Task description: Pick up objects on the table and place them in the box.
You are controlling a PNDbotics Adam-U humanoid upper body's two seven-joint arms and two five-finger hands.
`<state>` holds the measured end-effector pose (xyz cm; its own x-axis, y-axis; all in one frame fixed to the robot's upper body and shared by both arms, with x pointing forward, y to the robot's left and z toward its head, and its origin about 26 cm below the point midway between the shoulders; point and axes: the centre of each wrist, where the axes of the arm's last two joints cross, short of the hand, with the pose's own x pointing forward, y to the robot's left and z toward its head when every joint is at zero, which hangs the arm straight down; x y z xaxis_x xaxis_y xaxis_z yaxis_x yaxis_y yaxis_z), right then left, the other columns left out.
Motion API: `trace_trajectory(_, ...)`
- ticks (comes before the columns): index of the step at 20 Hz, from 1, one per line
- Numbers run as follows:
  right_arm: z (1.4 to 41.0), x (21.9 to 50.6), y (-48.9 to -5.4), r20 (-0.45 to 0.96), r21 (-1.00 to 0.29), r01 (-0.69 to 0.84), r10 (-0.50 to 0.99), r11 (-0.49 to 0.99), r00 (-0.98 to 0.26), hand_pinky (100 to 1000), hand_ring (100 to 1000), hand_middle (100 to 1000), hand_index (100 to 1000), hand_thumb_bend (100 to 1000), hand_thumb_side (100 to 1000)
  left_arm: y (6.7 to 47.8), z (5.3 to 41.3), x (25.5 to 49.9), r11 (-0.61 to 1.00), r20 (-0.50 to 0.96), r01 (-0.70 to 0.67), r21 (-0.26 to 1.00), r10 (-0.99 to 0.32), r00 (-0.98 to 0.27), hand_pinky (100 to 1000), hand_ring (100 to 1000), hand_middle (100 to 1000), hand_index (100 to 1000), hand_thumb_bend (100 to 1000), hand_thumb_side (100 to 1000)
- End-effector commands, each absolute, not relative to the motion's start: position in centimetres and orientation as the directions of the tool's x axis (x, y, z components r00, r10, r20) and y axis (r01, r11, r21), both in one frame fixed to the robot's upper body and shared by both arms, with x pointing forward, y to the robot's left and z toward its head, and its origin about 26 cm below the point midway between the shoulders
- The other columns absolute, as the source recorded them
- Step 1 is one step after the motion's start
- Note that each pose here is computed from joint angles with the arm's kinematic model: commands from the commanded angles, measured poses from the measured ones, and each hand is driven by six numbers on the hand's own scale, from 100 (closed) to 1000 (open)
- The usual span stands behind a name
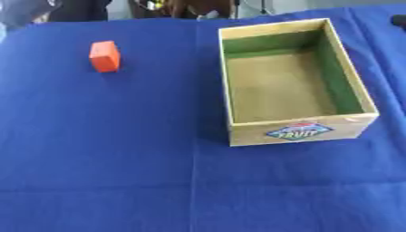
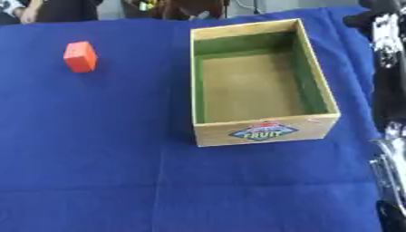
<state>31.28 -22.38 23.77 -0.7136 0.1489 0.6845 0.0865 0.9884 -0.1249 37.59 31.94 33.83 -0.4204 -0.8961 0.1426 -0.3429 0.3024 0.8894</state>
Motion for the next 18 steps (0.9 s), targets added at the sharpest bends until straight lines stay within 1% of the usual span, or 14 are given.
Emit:
trace_trajectory(1, 24.7, 30.9, -22.4, 0.659, -0.146, 0.084, 0.160, 0.986, -0.735, 926, 747, 557, 749, 100, 699, 33.3, 35.6, 37.9, 0.167, 0.027, -0.361, 0.917, -0.932, -0.361, 687, 886, 929, 997, 100, 922)
trace_trajectory(2, 24.7, 30.9, -22.4, 0.659, -0.147, 0.083, 0.160, 0.986, -0.735, 926, 747, 556, 749, 100, 698, 33.4, 35.7, 38.3, 0.141, 0.007, -0.357, 0.923, -0.936, -0.351, 706, 890, 909, 1000, 165, 974)
trace_trajectory(4, 24.7, 30.9, -22.4, 0.660, -0.150, 0.080, 0.160, 0.985, -0.734, 926, 747, 556, 749, 100, 698, 33.5, 35.9, 38.9, 0.090, -0.032, -0.341, 0.936, -0.941, -0.336, 715, 894, 908, 1000, 194, 989)
trace_trajectory(5, 24.7, 30.9, -22.4, 0.660, -0.152, 0.078, 0.160, 0.985, -0.734, 927, 746, 556, 749, 100, 696, 33.5, 36.0, 39.2, 0.068, -0.051, -0.334, 0.940, -0.941, -0.333, 735, 903, 920, 1000, 257, 1000)
trace_trajectory(6, 24.8, 30.9, -22.4, 0.660, -0.155, 0.077, 0.161, 0.985, -0.734, 927, 746, 555, 749, 100, 696, 33.7, 36.0, 39.5, 0.047, -0.064, -0.323, 0.945, -0.943, -0.325, 739, 906, 925, 1000, 269, 1000)
trace_trajectory(11, 24.8, 30.9, -22.4, 0.663, -0.163, 0.073, 0.164, 0.984, -0.730, 928, 746, 554, 748, 100, 683, 34.4, 36.2, 41.1, -0.017, -0.091, -0.246, 0.969, -0.951, -0.295, 783, 933, 996, 1000, 416, 1000)
trace_trajectory(12, 24.8, 30.9, -22.4, 0.664, -0.164, 0.072, 0.164, 0.984, -0.729, 928, 746, 554, 748, 100, 688, 34.4, 36.2, 41.3, -0.023, -0.092, -0.229, 0.973, -0.951, -0.294, 789, 938, 1000, 1000, 455, 1000)
trace_trajectory(15, 24.9, 30.9, -22.4, 0.663, -0.168, 0.070, 0.165, 0.983, -0.730, 928, 746, 554, 748, 100, 688, 34.7, 36.2, 41.9, -0.052, -0.100, -0.171, 0.984, -0.954, -0.284, 814, 950, 1000, 1000, 621, 1000)
trace_trajectory(17, 24.9, 30.9, -22.4, 0.662, -0.169, 0.070, 0.166, 0.983, -0.731, 928, 746, 553, 748, 100, 687, 34.9, 36.2, 42.1, -0.075, -0.110, -0.136, 0.988, -0.955, -0.277, 830, 958, 1000, 1000, 700, 998)
trace_trajectory(18, 25.0, 30.9, -22.4, 0.662, -0.170, 0.070, 0.166, 0.983, -0.731, 928, 746, 553, 748, 100, 686, 35.0, 36.2, 42.2, -0.087, -0.117, -0.120, 0.989, -0.954, -0.274, 835, 958, 1000, 1000, 715, 996)
